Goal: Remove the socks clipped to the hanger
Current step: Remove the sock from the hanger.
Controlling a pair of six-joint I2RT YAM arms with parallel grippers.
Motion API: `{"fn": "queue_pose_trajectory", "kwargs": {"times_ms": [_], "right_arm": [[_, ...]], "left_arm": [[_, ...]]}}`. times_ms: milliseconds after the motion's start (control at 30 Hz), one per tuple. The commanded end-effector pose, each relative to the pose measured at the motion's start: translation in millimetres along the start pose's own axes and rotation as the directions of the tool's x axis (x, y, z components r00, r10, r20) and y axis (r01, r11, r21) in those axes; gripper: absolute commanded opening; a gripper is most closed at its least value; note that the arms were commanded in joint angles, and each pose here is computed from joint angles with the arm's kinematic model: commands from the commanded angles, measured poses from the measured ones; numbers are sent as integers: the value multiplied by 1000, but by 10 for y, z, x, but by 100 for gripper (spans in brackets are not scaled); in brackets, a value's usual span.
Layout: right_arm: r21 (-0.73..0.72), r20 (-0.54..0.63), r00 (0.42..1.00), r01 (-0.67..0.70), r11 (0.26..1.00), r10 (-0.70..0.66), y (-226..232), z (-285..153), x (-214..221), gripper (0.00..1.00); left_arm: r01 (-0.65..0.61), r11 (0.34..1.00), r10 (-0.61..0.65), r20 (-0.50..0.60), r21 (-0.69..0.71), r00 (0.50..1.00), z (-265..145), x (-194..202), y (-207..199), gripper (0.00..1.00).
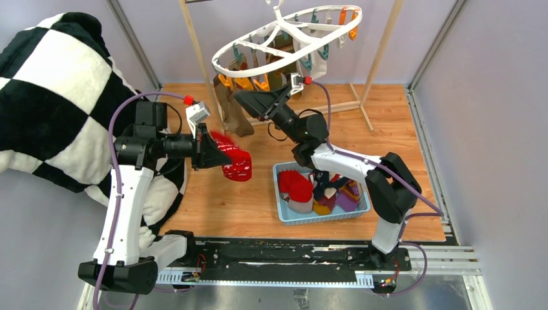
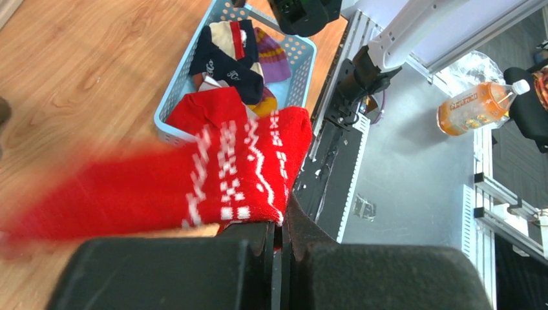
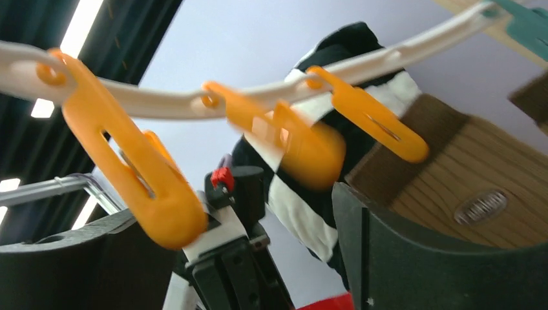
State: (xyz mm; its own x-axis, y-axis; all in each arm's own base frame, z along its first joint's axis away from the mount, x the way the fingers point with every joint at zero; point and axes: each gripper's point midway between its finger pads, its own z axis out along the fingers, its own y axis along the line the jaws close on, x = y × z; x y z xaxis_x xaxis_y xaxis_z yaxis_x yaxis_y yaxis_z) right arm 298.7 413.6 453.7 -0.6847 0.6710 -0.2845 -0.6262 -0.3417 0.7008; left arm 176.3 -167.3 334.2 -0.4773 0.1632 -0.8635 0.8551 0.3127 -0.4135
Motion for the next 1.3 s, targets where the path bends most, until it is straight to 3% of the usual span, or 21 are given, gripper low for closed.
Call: {"fn": "queue_pose_trajectory", "kwargs": {"times_ms": [0, 100, 267, 533, 867, 1000, 1067, 1100, 1133, 1267], "right_arm": [[26, -56, 993, 107, 994, -105, 100, -193, 23, 91], [55, -102, 984, 152, 987, -146, 87, -310, 81, 98], [70, -218, 958, 207, 976, -188, 59, -666, 317, 100], [-95, -431, 813, 390, 916, -391, 315, -1099, 861, 87], [-150, -532, 743, 390, 909, -407, 345, -1060, 1186, 53], [-127, -556, 719, 422, 898, -416, 300, -1072, 1199, 35], [-116, -548, 720, 439, 891, -427, 320, -1075, 1154, 19], [-110, -537, 724, 450, 886, -434, 337, -1068, 1108, 10], [-101, -523, 730, 460, 882, -440, 356, -1066, 1048, 2], [-32, -507, 746, 485, 874, -433, 316, -1169, 829, 0]], "left_arm": [[-36, 999, 36, 5, -5, 999, -23, 35, -72, 0], [-40, 999, 40, 6, -5, 999, -28, 37, -84, 0], [-57, 998, 57, 16, -4, 998, -46, -27, -117, 0], [-55, 998, 55, 16, -5, 998, -45, -59, -103, 0], [-60, 998, 60, 21, -16, 998, -63, -107, -118, 0], [-54, 998, 54, 21, -13, 998, -60, -108, -121, 0], [-53, 999, 53, 21, -12, 998, -59, -108, -118, 0], [-49, 999, 49, 20, -15, 999, -58, -105, -108, 2], [-45, 999, 45, 18, -17, 999, -56, -102, -100, 11], [-24, 998, 24, 3, -50, 1000, -53, -55, -31, 75]]}}
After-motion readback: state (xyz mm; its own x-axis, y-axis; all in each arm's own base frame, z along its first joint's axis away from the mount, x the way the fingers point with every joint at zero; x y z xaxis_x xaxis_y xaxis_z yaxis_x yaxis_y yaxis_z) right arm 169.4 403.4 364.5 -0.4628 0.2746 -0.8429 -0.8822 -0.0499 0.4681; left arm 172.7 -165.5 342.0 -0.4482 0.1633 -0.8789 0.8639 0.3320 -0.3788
